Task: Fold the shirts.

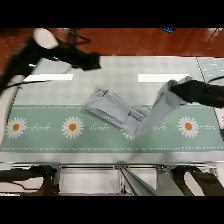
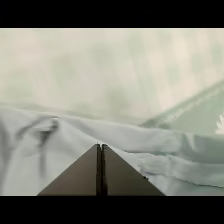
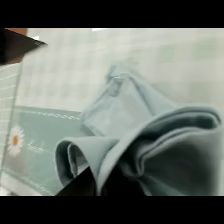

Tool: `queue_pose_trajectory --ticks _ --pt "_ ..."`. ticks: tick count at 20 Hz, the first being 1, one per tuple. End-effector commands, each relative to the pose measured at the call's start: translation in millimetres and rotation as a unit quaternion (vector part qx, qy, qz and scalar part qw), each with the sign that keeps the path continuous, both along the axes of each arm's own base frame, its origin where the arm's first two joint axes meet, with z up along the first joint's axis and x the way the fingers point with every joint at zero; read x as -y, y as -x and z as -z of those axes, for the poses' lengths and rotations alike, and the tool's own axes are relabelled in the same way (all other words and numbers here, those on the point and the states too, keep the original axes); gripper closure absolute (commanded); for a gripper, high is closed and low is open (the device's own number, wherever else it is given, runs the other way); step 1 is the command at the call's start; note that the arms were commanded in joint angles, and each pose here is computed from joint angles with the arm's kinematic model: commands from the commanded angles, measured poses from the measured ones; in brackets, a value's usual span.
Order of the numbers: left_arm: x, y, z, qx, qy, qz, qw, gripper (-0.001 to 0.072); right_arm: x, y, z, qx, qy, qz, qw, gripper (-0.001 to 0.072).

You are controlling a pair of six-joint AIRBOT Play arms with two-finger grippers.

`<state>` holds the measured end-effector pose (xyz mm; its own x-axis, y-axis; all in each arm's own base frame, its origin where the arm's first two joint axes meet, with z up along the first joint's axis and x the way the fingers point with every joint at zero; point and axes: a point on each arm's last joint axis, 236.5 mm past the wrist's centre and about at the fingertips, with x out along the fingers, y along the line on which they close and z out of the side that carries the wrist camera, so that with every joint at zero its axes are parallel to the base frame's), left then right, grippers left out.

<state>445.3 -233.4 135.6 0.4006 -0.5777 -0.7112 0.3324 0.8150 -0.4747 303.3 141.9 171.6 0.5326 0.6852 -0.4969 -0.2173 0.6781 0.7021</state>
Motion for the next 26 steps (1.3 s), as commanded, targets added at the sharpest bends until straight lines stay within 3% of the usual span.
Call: queue_pose_trajectory --ticks 1,3,5,11,13,19,20,22,24,26 --pt "-109.4 16.4 -80.1 0.102 -0.076 -0.093 0.988 0.069 -62.5 -37.0 21.5 -0.015 -0.029 -0.05 0.998 0.0691" --pt "-144.1 48.8 -104.6 0.149 -0.126 -0.116 0.974 0.069 -106.8 -58.2 37.8 -0.026 -0.026 -0.081 0.996 0.0691" --pt "-155.5 87.0 -101.5 0.155 -0.135 -0.129 0.97 0.069 -149.4 -75.0 55.2 -0.041 -0.021 -0.116 0.992 0.0691" --pt "-137.4 175.1 -17.1 0.1 -0.063 -0.133 0.984 0.069 -230.5 -100.5 123.0 -0.095 -0.009 -0.171 0.981 0.0682" --pt "-136.5 186.5 11.7 0.08 -0.048 -0.146 0.985 0.069 -240.8 -99.6 149.4 -0.118 -0.003 -0.172 0.978 0.0286" --pt "-138.3 197.4 60.0 0.029 -0.057 -0.15 0.987 0.069 -173.9 -97.0 122.4 -0.145 0.006 -0.191 0.971 0.0294" --pt "-138.4 197.0 59.6 0.03 -0.057 -0.151 0.986 0.069 -144.9 -95.0 109.3 -0.142 0.026 -0.19 0.971 0.0294" --pt "-138.4 193.9 57.1 0.037 -0.054 -0.154 0.986 0.069 -67.9 -87.0 92.7 -0.139 0.124 -0.153 0.971 0.0294" --pt "-137.0 190.9 54.2 0.043 -0.047 -0.157 0.986 0.069 13.0 -72.3 85.1 -0.134 0.24 -0.064 0.959 0.0294" --pt "-134.4 187.8 50.3 0.048 -0.033 -0.163 0.985 0.069 67.2 -47.0 87.7 -0.126 0.295 0.038 0.946 0.0294"
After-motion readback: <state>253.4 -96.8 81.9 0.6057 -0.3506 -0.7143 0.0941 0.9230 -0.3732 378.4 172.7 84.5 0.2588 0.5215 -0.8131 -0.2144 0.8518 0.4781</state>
